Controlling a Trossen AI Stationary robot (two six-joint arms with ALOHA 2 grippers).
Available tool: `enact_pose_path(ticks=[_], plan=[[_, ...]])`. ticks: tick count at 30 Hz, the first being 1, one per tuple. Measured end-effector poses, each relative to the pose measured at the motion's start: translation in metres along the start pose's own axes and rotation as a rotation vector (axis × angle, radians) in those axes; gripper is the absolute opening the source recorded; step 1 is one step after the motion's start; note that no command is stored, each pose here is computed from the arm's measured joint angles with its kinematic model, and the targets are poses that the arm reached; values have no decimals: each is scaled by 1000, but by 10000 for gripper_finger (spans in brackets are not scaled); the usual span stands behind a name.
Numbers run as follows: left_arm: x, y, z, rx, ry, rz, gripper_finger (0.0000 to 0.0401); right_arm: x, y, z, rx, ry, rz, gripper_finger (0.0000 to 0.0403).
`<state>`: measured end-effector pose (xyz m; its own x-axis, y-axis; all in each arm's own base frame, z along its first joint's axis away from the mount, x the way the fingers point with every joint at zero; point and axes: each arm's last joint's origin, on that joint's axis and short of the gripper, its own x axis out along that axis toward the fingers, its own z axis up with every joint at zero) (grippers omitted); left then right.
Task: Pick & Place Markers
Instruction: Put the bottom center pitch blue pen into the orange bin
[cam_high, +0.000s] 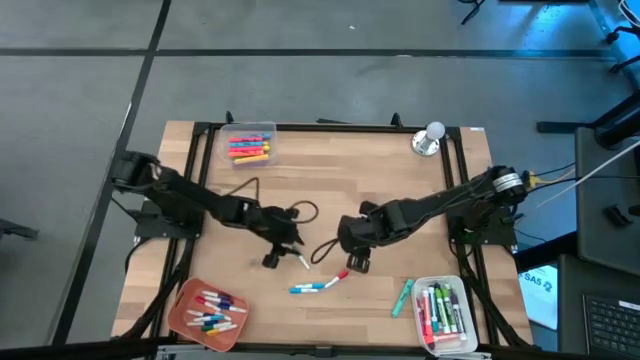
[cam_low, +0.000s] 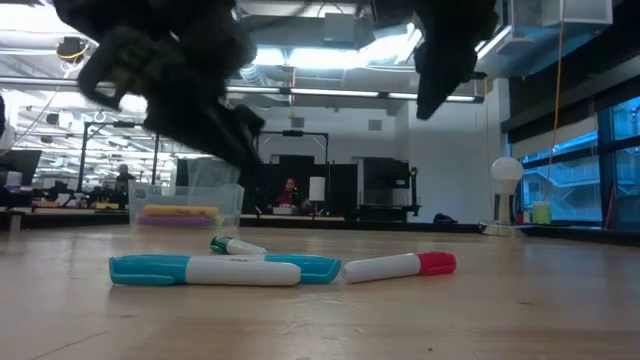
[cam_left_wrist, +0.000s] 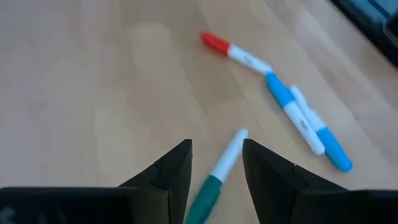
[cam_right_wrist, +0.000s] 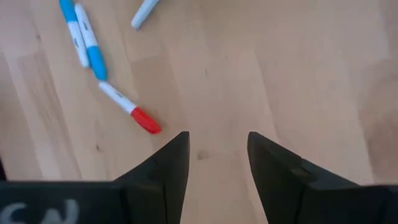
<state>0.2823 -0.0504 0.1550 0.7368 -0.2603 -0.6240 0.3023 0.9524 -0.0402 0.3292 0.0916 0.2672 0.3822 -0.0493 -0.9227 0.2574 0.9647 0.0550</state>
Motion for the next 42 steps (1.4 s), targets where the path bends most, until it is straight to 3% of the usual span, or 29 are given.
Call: enact_pose_path(ticks=[13,18,22,27,32,35,40,42], plan=[[48,1,-25,37,185,-4,135,41,14,8,-2,24,56,162],[49,2,-32,36,266,21,88,47,13,8,-8,30,46,162],[41,1,-28,-27,257,42,33,48,7,13,-2,-12,-11,162],[14,-1,-20,-106,288,157,33,49,-6,21,-26,-39,-54,162],[-37,-19,-11,-123,368,225,39,51,-21,32,-39,-71,-57,162],[-71,-35,-9,-173,393,164,36,52,-28,40,-37,-107,-36,162],[-117,-68,-8,-462,441,-209,47,53,-36,50,-25,-151,7,162],[-130,-82,-7,-554,455,-294,50,53,-39,51,-17,-160,7,162]])
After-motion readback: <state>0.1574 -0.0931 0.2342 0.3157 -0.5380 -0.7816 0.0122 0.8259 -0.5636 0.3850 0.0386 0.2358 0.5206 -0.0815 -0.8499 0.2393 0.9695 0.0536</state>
